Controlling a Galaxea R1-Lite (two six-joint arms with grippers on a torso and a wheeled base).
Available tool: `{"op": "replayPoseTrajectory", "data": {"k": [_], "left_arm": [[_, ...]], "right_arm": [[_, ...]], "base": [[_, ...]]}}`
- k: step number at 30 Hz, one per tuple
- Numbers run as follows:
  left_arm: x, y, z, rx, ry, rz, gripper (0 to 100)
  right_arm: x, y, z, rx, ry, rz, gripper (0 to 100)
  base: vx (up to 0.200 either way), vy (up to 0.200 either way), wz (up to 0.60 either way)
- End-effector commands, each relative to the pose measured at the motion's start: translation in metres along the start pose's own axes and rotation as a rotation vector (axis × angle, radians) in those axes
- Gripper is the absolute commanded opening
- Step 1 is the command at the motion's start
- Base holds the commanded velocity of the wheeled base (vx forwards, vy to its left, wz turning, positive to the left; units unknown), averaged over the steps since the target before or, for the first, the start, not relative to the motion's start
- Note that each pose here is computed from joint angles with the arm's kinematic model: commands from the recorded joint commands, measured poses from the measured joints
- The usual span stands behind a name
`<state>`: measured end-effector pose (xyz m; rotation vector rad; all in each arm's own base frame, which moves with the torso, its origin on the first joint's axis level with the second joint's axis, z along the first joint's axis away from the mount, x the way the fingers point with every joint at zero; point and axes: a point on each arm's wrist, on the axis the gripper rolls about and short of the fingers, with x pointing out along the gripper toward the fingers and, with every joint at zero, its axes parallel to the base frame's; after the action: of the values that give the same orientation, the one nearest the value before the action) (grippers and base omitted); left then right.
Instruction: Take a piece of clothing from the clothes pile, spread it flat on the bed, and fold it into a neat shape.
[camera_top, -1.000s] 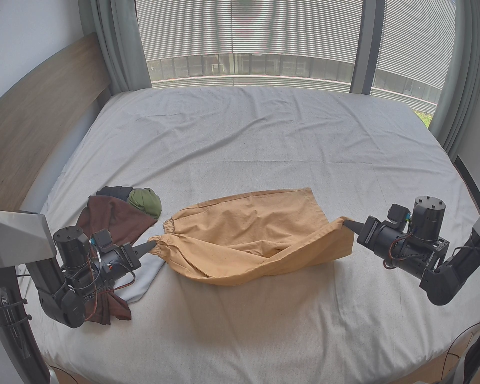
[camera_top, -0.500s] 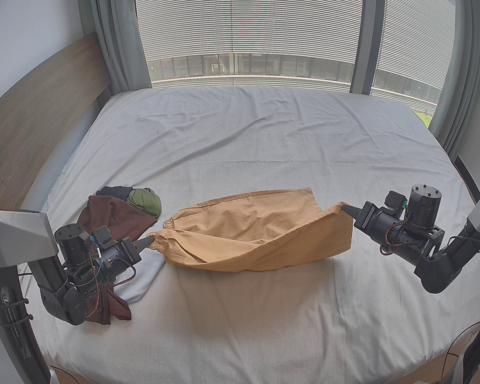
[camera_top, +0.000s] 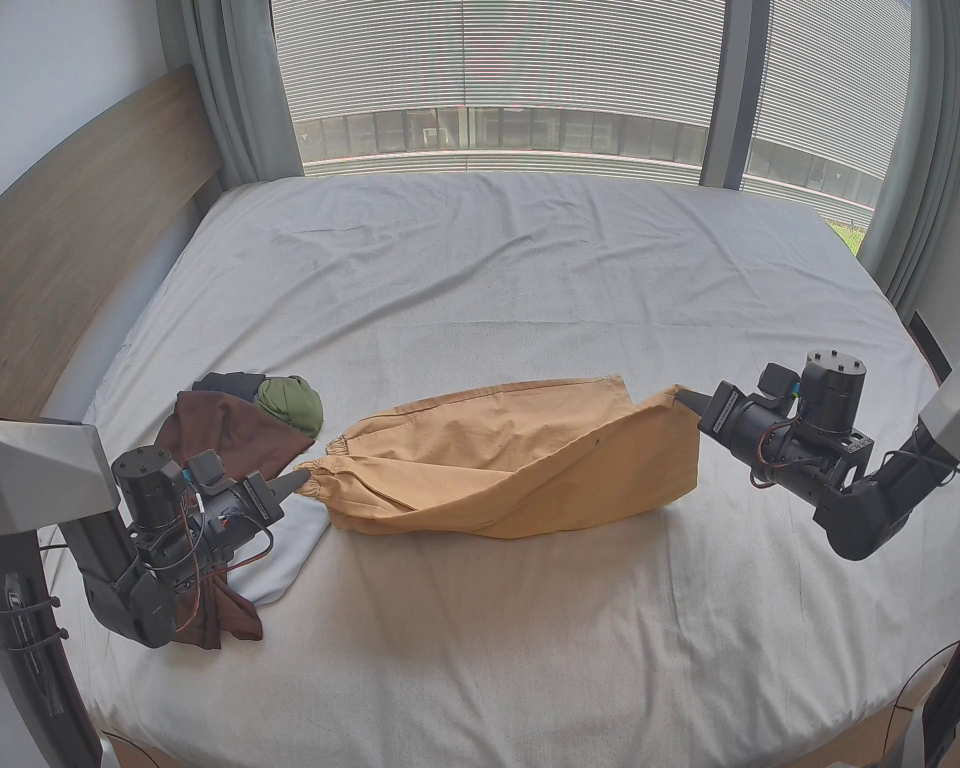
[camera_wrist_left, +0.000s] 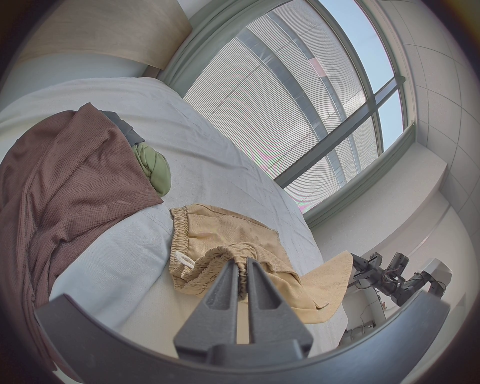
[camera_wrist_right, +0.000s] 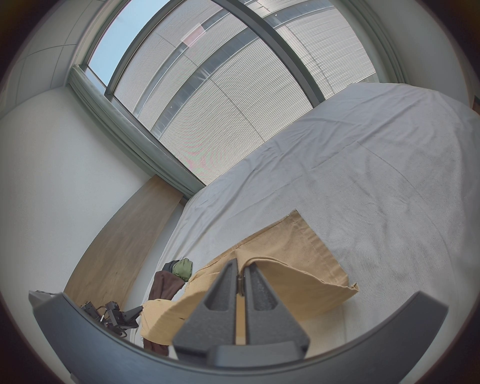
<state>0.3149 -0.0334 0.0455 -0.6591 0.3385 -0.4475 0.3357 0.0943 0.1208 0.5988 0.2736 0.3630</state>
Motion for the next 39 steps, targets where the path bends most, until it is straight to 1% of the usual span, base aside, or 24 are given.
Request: {"op": "replayPoseTrajectory", "data": {"k": [1,12,15,20,29,36,39], "left_arm": [[0.002,0.001,-0.001,-0.004,-0.002,0.006,0],[0.017,0.011,-0.005,-0.006,-0.034,0.059,0],[0.021,0.015,-0.005,-0.006,-0.048,0.077,0],[0.033,0.022,-0.011,-0.008,-0.067,0.113,0],[0.045,0.033,-0.013,-0.008,-0.094,0.146,0],[0.05,0.035,-0.011,-0.002,-0.11,0.142,0],[0.053,0.034,-0.008,-0.017,-0.123,0.132,0]], "right_arm": [[0.011,-0.002,0.004,-0.001,-0.01,0.002,0],[0.043,-0.003,0.014,-0.004,-0.012,0.001,0],[0.054,-0.007,0.014,-0.005,-0.013,-0.002,0],[0.079,-0.023,0.012,0.0,-0.021,-0.016,0],[0.101,-0.033,0.013,-0.005,-0.048,0.001,0],[0.109,-0.038,0.018,-0.009,-0.077,0.008,0],[0.113,-0.042,0.022,-0.01,-0.093,0.008,0]], "base": [[0.0,0.0,0.0],[0.0,0.0,0.0],[0.0,0.0,0.0],[0.0,0.0,0.0],[0.0,0.0,0.0],[0.0,0.0,0.0],[0.0,0.0,0.0]]}}
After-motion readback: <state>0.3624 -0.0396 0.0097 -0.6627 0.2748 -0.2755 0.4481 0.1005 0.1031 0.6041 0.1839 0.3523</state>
